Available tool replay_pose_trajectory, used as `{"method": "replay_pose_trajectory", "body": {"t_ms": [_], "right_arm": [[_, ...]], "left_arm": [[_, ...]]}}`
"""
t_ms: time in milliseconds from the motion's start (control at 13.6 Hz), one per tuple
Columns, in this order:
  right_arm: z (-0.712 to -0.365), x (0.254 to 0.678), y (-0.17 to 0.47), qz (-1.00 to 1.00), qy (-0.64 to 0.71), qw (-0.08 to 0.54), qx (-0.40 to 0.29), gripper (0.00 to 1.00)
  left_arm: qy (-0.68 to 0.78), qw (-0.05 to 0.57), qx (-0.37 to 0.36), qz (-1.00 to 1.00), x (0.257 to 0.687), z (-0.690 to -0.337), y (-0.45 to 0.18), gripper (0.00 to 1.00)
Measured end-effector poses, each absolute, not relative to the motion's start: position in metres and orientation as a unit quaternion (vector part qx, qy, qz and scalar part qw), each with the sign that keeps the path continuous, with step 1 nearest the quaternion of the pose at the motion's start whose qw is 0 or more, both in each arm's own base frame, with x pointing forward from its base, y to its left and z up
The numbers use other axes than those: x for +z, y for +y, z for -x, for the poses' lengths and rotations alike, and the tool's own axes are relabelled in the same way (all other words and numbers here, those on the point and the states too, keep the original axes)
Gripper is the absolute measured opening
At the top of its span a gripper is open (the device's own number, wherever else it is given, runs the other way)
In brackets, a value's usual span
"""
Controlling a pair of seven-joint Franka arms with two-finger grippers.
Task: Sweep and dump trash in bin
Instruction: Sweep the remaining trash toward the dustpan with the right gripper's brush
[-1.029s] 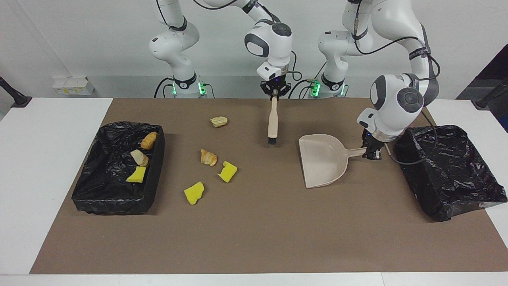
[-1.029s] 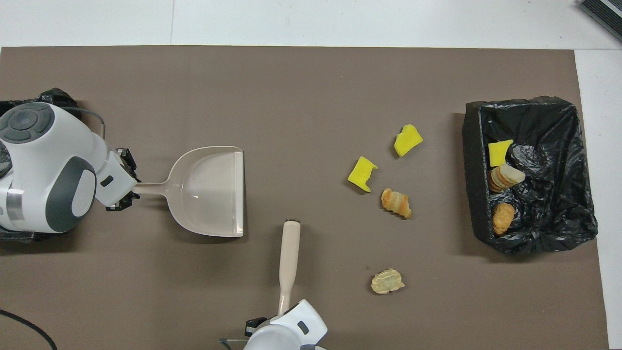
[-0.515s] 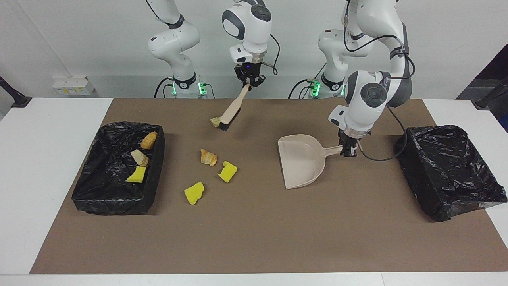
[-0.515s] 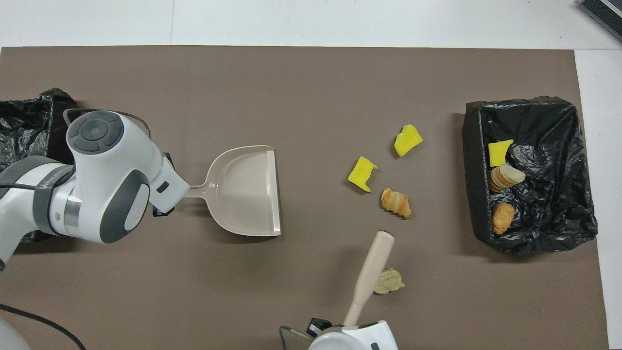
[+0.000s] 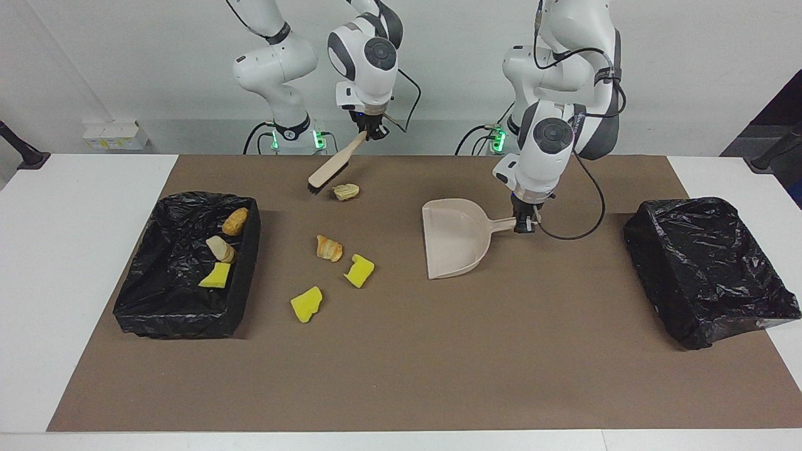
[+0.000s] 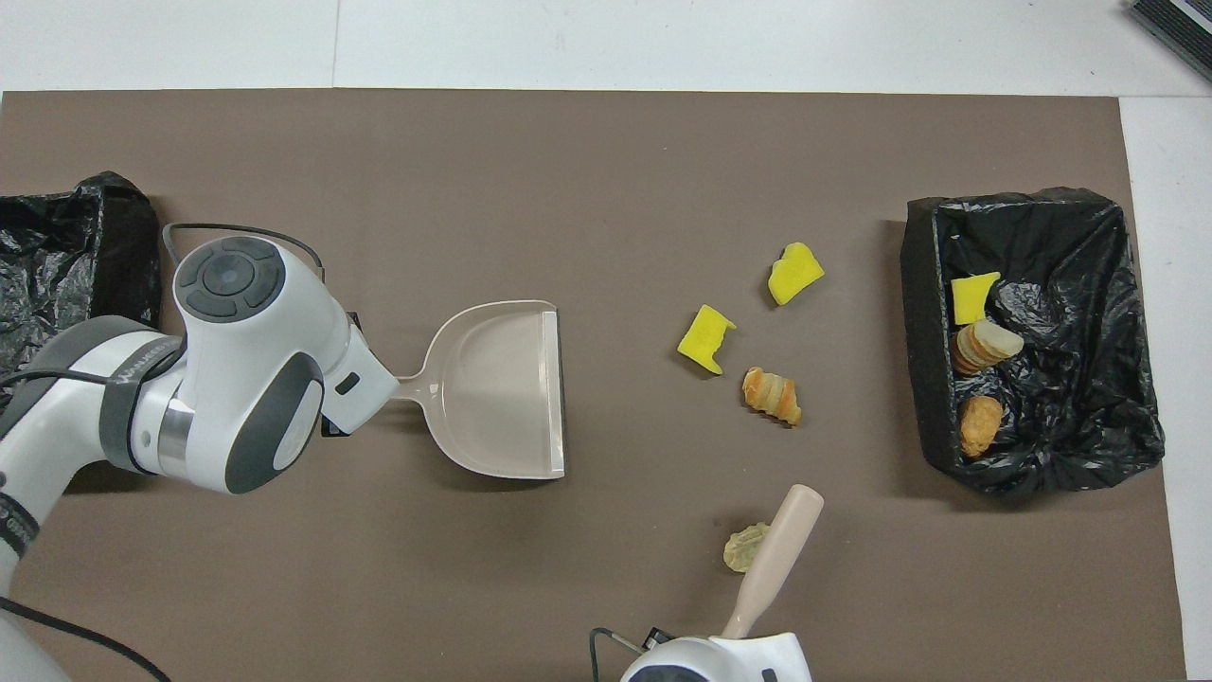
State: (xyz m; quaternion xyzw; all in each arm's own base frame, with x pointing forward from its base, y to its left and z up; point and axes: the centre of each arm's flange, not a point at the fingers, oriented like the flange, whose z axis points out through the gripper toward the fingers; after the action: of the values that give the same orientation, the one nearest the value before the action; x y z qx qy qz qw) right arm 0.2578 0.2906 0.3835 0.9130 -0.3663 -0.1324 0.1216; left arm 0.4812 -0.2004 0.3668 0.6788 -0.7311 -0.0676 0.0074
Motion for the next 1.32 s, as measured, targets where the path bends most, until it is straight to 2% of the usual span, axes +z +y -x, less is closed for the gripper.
{"method": "replay_pose_trajectory", "body": {"t_ms": [294, 515, 662, 1029, 1176, 1323], "right_arm": [[-0.250, 0.365, 0.307, -0.909, -0.391, 0.094, -0.115, 0.27], [-0.271, 0.349, 0.310, -0.904, -0.409, 0.065, -0.105, 0.27], [-0.302, 0.345, 0.304, -0.901, -0.418, 0.048, -0.108, 0.27], [-0.414, 0.369, 0.309, -0.903, -0.421, -0.001, -0.091, 0.27], [-0.438, 0.376, 0.325, -0.908, -0.411, -0.011, -0.078, 0.27], [-0.447, 0.387, 0.335, -0.915, -0.398, -0.017, -0.061, 0.27]], "left_arm": [[-0.750, -0.014, -0.069, -0.658, 0.367, -0.469, -0.210, 0.32], [-0.749, -0.018, -0.065, -0.659, 0.363, -0.468, -0.209, 0.32], [-0.739, -0.019, -0.067, -0.670, 0.361, -0.465, -0.214, 0.32], [-0.718, -0.024, -0.065, -0.693, 0.362, -0.456, -0.233, 0.32], [-0.701, -0.026, -0.064, -0.710, 0.362, -0.454, -0.237, 0.32], [-0.686, -0.027, -0.063, -0.724, 0.362, -0.453, -0.238, 0.32]]}}
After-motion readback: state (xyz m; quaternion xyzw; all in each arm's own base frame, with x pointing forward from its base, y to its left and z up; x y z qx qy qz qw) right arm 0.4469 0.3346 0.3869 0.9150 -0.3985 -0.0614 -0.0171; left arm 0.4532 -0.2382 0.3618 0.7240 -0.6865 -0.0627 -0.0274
